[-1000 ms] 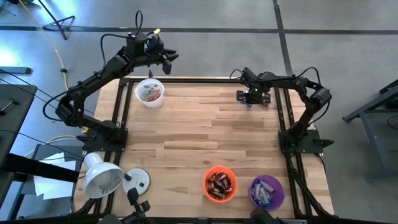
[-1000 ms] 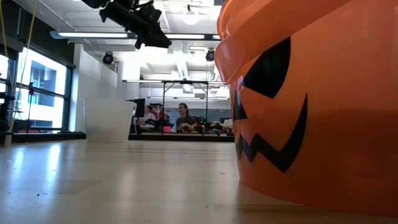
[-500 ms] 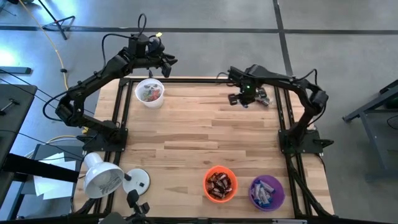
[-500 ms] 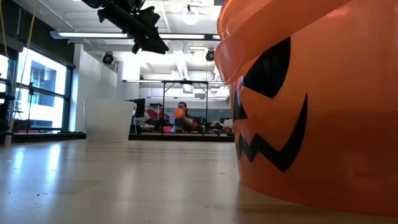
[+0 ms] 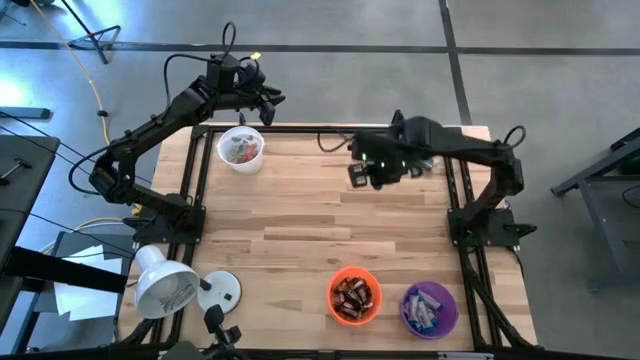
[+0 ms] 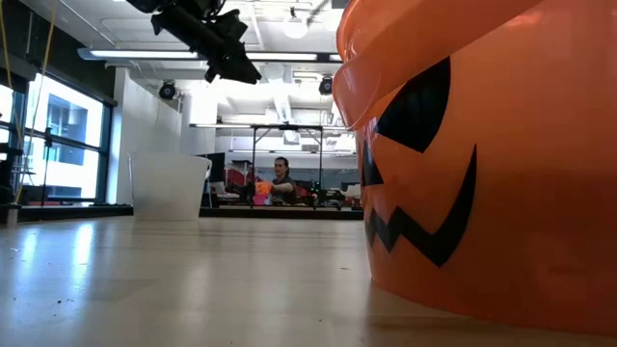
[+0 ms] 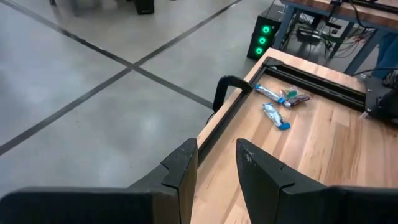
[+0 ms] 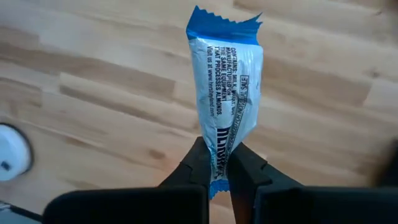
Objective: Organize candy in baskets
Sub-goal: Put the white chocolate into the purple bucket
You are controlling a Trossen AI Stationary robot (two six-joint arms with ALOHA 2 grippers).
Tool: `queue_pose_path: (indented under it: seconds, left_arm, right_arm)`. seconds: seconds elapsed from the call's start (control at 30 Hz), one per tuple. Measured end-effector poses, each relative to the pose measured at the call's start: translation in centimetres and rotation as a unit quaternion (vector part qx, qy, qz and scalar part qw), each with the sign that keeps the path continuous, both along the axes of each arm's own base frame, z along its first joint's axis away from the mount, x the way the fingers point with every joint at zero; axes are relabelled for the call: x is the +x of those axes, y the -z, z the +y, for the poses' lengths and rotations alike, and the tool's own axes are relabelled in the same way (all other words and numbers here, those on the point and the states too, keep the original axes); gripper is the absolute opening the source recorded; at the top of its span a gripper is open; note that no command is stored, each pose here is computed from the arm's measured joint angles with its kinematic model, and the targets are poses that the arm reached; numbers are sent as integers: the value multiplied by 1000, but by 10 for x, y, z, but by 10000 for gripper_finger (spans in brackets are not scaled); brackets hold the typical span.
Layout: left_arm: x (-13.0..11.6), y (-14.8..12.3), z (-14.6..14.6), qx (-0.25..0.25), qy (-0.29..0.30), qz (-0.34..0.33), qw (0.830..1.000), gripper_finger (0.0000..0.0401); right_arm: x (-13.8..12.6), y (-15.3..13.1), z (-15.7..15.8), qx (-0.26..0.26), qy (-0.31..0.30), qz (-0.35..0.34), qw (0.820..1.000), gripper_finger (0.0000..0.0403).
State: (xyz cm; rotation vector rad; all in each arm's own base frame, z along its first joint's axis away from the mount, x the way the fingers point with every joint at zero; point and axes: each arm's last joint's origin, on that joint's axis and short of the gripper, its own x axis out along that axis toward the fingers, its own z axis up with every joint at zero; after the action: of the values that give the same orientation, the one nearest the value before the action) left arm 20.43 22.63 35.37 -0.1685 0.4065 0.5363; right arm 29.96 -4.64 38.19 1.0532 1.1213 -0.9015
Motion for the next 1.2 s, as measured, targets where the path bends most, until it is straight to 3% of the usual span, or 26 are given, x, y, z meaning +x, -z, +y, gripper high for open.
queue_pose_path:
  seconds: [0.13, 0.33, 0.73, 0.83, 1.0, 1.2]
  left_arm:
    - [0, 0, 0, 1, 1, 0, 1000, 99]
    - [0, 0, 0, 1, 0, 1, 1000, 99]
    - [-2, 6, -3, -49, -12, 10, 999, 99]
    - [-3, 8, -3, -57, -13, 17, 998, 99]
    - [-4, 11, -5, -64, -9, 34, 997, 99]
    - [-5, 13, -6, -67, -6, 44, 997, 99]
  right_arm:
    - [3, -5, 38, -10, 24, -12, 1000, 16]
    - [0, 0, 98, 19, 48, -7, 999, 16]
    - [-50, 4, 227, 101, 171, 17, 980, 16]
    - [-57, 11, 246, 123, 158, 61, 978, 16]
    - [-54, 34, 274, 179, 155, 198, 951, 16]
    - [-52, 50, 290, 159, 156, 217, 951, 29]
